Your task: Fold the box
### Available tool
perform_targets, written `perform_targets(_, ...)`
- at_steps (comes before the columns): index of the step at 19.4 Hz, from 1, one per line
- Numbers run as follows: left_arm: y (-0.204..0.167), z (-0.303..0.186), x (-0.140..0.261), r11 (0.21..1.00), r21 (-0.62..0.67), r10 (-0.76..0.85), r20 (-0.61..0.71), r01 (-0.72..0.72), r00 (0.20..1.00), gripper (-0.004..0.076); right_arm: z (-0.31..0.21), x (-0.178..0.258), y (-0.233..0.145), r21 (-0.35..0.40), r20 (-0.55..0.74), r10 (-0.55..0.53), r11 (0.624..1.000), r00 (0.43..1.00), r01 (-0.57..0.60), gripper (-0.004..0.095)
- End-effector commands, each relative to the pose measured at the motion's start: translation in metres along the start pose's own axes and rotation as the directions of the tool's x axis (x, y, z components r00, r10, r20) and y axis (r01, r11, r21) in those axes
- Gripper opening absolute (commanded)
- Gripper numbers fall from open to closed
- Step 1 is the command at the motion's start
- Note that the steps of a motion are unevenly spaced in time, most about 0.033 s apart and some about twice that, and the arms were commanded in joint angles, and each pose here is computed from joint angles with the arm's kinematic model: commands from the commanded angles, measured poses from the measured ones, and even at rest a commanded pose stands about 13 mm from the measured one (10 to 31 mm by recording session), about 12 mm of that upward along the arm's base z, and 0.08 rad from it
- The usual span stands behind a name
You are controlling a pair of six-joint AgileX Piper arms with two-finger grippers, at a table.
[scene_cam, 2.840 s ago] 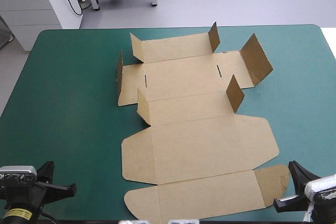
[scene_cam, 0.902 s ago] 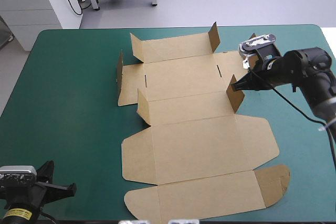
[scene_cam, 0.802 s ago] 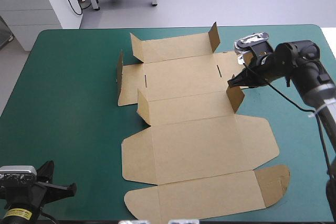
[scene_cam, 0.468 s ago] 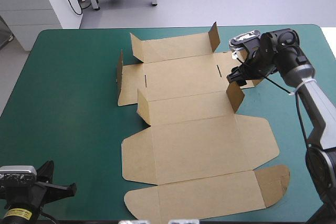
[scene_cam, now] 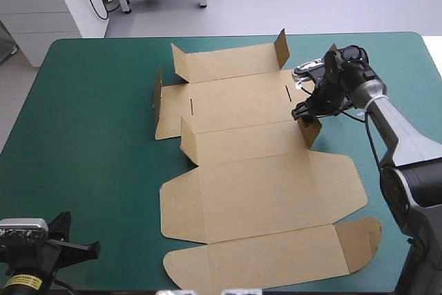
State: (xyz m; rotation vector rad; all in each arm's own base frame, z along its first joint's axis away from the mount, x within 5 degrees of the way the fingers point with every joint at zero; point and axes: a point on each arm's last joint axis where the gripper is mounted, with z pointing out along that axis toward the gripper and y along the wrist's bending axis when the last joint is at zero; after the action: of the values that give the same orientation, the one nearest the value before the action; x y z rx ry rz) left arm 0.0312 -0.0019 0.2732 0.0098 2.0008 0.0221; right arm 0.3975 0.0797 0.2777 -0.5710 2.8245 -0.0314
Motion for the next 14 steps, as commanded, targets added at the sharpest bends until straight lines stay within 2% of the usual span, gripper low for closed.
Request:
perform_targets(1, -0.0001, -0.0023, -0.0138, 1.0, 0.006, -0.013, 0.079, 0.012, 0.997, -0.0008, -0.0177, -0.0035, 0.0021, -0.02, 0.049, -0.021, 1.0, 0.999, 0.022, 0.0659)
perform_targets(2, -0.0001, -0.0023, -0.0138, 1.0, 0.006, -0.013, 0.079, 0.012, 0.997, -0.0008, -0.0137, -0.0046, 0.0033, -0.037, 0.045, -0.017, 0.999, 0.999, 0.019, 0.0577)
perform_targets(3, -0.0001, -0.0023, -0.0138, 1.0, 0.006, -0.013, 0.079, 0.012, 0.997, -0.0008, -0.0103, -0.0057, 0.0046, -0.052, 0.044, -0.011, 0.999, 0.999, 0.013, 0.0412)
perform_targets(4, -0.0001, -0.0023, -0.0138, 1.0, 0.006, -0.013, 0.079, 0.012, 0.997, -0.0008, -0.0092, -0.0061, 0.0047, -0.054, 0.045, -0.01, 0.998, 0.999, 0.013, 0.0335)
perform_targets(5, -0.0001, -0.0023, -0.0138, 1.0, 0.006, -0.013, 0.079, 0.012, 0.997, -0.0008, -0.0093, -0.0063, 0.0048, -0.055, 0.048, -0.009, 0.998, 0.999, 0.012, 0.0117)
perform_targets(6, -0.0001, -0.0023, -0.0138, 1.0, 0.006, -0.013, 0.079, 0.012, 0.997, -0.0008, -0.0093, -0.0063, 0.0048, -0.055, 0.048, -0.009, 0.998, 0.999, 0.012, 0.0027)
perform_targets(8, -0.0001, -0.0023, -0.0138, 1.0, 0.006, -0.013, 0.079, 0.012, 0.997, -0.0008, -0.0093, -0.0057, 0.0046, -0.053, 0.041, -0.021, 0.998, 0.999, 0.023, -0.0021)
perform_targets(10, -0.0001, -0.0023, -0.0138, 1.0, 0.006, -0.013, 0.079, 0.012, 0.997, -0.0008, -0.0097, -0.0042, 0.0053, -0.058, 0.03, -0.138, 0.988, 0.99, 0.14, -0.0021)
perform_targets(12, -0.0001, -0.0023, -0.0138, 1.0, 0.006, -0.013, 0.079, 0.012, 0.997, -0.0008, -0.0118, -0.0044, 0.0066, -0.07, 0.039, -0.267, 0.96, 0.963, 0.269, -0.0021)
perform_targets(14, -0.0001, -0.0023, -0.0138, 1.0, 0.006, -0.013, 0.079, 0.012, 0.997, -0.0008, -0.0172, -0.0086, 0.0062, -0.056, 0.074, -0.333, 0.94, 0.94, 0.337, -0.0021)
